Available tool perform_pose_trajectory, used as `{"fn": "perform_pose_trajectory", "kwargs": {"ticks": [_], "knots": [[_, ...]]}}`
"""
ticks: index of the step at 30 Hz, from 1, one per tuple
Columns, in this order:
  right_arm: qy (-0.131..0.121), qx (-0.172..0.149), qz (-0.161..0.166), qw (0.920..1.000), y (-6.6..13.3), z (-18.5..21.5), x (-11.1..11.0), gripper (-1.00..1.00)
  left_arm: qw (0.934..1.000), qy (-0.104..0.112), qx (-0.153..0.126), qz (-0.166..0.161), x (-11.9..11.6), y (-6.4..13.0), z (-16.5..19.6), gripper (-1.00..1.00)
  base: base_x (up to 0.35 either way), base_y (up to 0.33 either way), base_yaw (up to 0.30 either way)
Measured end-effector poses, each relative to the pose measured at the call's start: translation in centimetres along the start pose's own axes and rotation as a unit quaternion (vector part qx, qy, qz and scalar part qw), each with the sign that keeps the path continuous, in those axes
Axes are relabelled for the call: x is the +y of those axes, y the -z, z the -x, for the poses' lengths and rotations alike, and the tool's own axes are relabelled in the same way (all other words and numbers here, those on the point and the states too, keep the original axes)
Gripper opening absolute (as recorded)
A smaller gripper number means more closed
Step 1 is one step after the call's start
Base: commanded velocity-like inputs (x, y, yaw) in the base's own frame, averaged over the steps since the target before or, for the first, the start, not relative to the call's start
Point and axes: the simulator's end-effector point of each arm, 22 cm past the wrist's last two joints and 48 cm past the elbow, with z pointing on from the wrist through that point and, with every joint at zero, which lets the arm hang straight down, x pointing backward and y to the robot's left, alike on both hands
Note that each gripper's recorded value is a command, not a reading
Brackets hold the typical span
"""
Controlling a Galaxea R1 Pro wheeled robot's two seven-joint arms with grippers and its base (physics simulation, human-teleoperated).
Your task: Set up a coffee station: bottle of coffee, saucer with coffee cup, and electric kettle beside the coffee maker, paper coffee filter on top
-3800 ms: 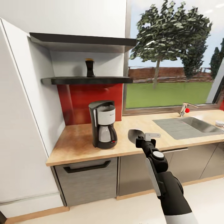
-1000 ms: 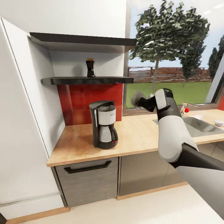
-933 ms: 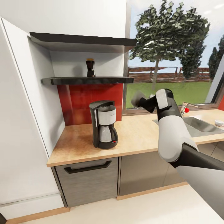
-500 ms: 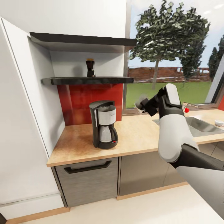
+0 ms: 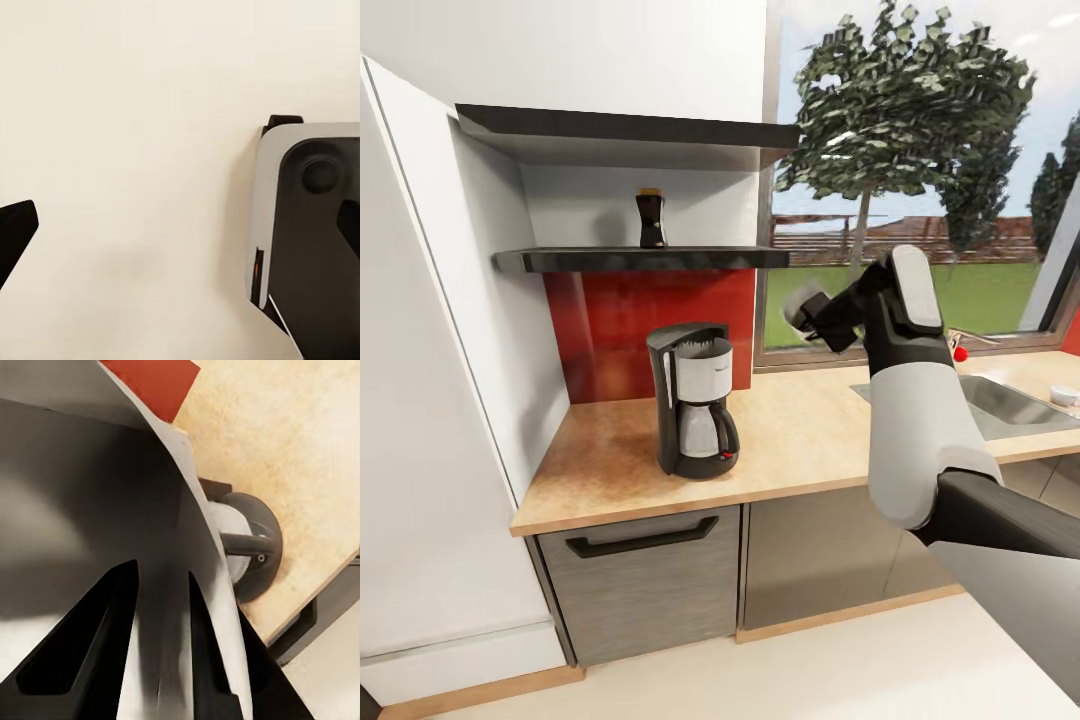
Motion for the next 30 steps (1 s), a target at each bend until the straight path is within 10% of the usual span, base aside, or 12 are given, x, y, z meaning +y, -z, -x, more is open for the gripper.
{"fn": "perform_pose_trajectory", "kwargs": {"ticks": [14, 30], "knots": [[-0.047, 0.159, 0.157, 0.9736, 2.1, -6.5, 7.0, -1.0, 1.0, 0.0, 0.001, 0.0, 0.0, 0.0, -0.1, 1.0, 0.0, 0.0, 0.0], [-0.05, 0.173, 0.163, 0.97, 2.1, -7.2, 7.3, -1.0, 1.0, 0.003, 0.0, 0.002, 0.1, 0.0, 0.0, 1.0, 0.0, 0.001, 0.0]]}}
